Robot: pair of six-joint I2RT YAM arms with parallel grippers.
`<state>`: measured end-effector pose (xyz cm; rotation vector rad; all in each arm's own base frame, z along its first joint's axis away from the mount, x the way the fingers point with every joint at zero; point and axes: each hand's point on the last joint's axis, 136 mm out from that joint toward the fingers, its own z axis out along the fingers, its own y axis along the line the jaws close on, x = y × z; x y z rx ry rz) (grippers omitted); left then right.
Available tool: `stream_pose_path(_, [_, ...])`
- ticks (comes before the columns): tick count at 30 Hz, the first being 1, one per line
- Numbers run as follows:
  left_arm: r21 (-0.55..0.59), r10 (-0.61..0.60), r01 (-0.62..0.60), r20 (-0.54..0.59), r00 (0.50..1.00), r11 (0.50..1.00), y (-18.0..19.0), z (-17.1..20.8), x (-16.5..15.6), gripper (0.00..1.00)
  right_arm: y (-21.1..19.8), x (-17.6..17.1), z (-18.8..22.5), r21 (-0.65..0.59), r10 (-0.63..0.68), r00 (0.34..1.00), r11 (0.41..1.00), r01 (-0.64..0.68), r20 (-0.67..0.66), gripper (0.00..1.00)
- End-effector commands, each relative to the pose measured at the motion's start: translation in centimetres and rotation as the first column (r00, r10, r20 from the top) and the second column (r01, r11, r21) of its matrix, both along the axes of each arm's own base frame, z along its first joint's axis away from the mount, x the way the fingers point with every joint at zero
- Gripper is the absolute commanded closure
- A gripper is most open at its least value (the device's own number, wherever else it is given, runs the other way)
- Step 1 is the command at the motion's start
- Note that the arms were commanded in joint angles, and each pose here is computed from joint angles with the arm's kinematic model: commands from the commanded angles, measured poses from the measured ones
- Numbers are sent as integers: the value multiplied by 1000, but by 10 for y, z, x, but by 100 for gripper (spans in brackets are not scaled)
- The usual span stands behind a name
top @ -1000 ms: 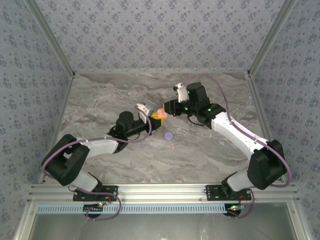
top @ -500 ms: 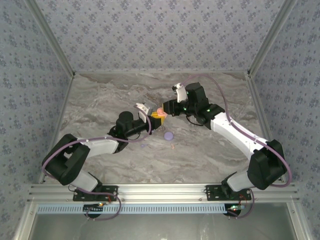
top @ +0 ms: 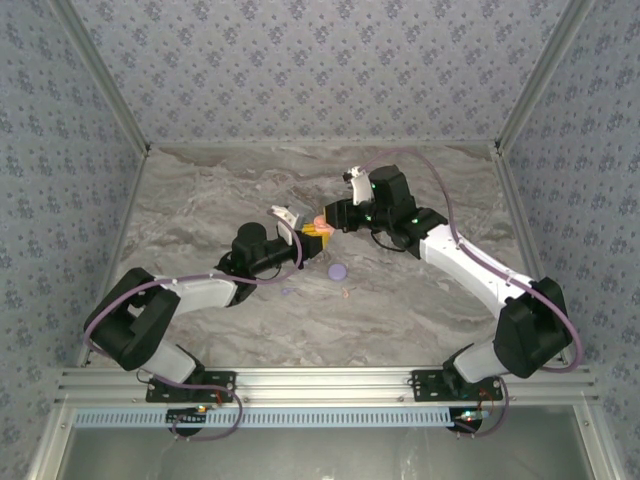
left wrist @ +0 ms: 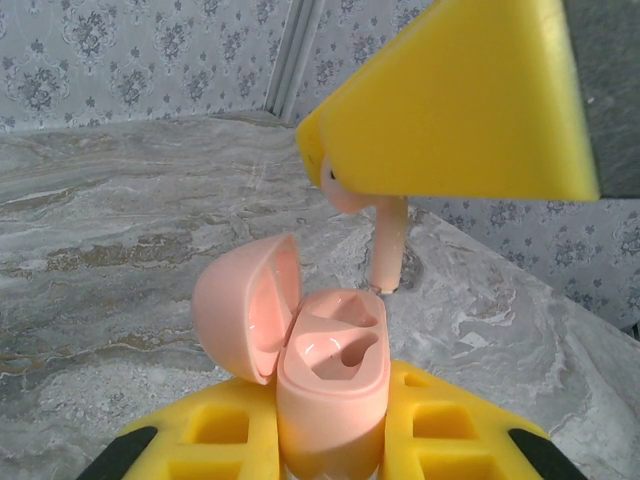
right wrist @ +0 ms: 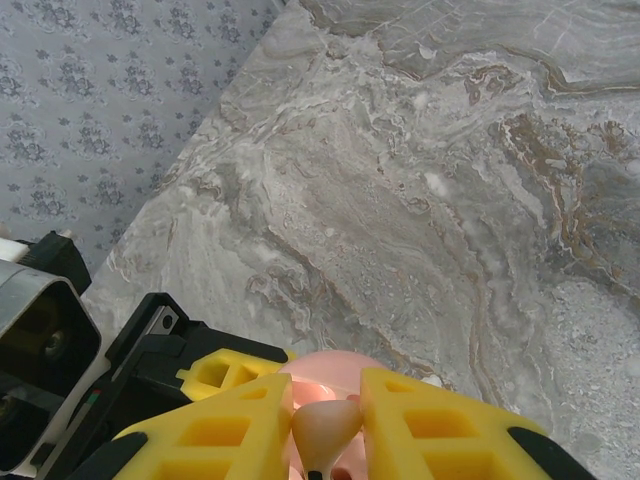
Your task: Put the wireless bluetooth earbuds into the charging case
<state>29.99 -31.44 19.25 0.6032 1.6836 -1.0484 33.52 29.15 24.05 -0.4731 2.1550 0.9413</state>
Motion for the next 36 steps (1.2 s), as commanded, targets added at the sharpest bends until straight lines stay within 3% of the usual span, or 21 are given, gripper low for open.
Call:
stream_pose_path(1, [-49,2,-1,36,999,999,-6,20,4,81,3,3,0,3,-16,1000,1000,16,2,75])
stream_pose_path(22, [-50,5,-4,20,1000,999,-6,20,4,81,8,4,-12,-18,-20,1000,1000,20,-14,75])
stream_pose_path(36, [-46,69,-69,12,998,997,0,20,12,81,6,3,-21,-52,-33,999,998,32,-24,75])
